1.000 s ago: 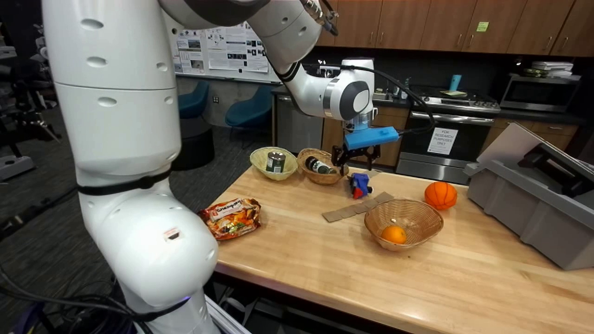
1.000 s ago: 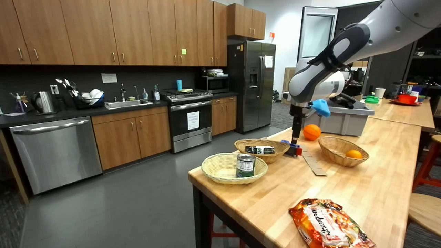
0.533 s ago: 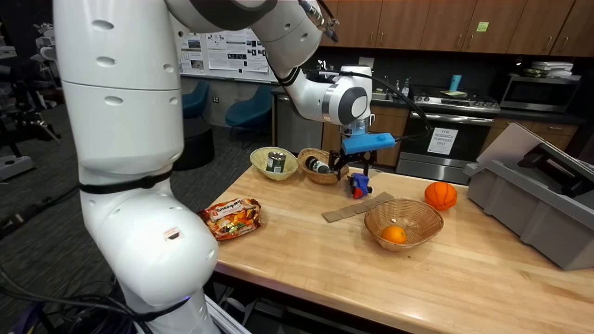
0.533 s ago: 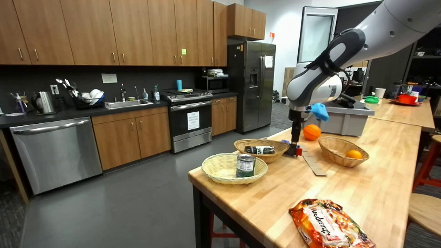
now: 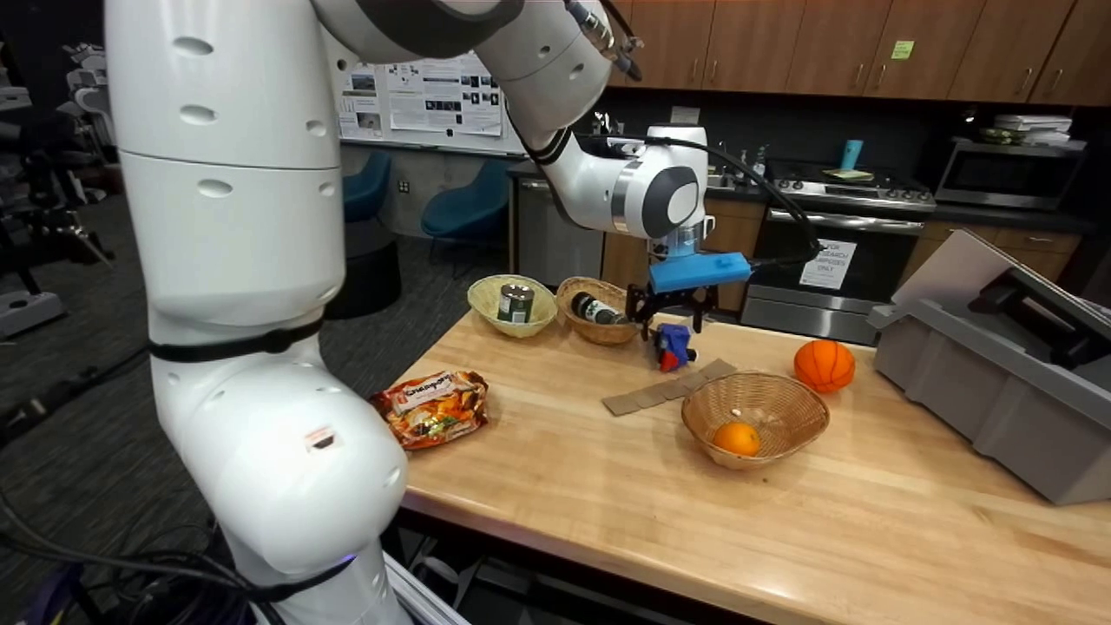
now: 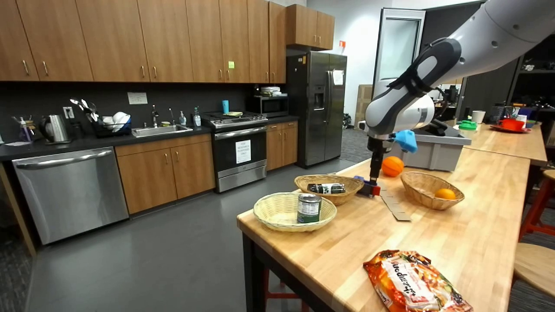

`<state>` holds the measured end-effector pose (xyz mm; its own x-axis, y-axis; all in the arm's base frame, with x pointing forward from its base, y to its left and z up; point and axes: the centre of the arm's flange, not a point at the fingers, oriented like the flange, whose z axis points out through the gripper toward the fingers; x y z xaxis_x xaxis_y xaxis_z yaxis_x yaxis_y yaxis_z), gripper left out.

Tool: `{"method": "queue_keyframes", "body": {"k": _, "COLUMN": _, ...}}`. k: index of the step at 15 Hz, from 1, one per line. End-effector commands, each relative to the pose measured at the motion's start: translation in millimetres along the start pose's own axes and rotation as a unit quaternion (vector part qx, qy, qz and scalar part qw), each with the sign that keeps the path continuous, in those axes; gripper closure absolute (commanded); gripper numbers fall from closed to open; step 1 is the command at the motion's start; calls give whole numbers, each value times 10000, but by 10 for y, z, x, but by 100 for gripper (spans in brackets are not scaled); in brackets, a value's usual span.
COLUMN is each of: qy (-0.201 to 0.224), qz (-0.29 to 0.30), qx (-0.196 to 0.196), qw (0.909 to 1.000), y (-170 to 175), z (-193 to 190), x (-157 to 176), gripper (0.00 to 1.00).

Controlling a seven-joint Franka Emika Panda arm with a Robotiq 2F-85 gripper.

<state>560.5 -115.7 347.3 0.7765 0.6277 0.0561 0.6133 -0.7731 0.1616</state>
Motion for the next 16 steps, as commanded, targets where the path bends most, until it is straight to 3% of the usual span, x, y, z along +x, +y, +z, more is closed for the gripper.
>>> {"method": "queue_keyframes", "body": {"k": 1, "qy": 58, "qz": 87, "qx": -117, "qw": 9999, "y": 89, "z": 27, "x": 41, "gripper": 0}}
{"method": "queue_keyframes", "body": {"k": 16, "qy": 74, "qz": 125, "qx": -40, "qw": 9999, "y": 138, "z": 400, "x": 255, "gripper": 0}}
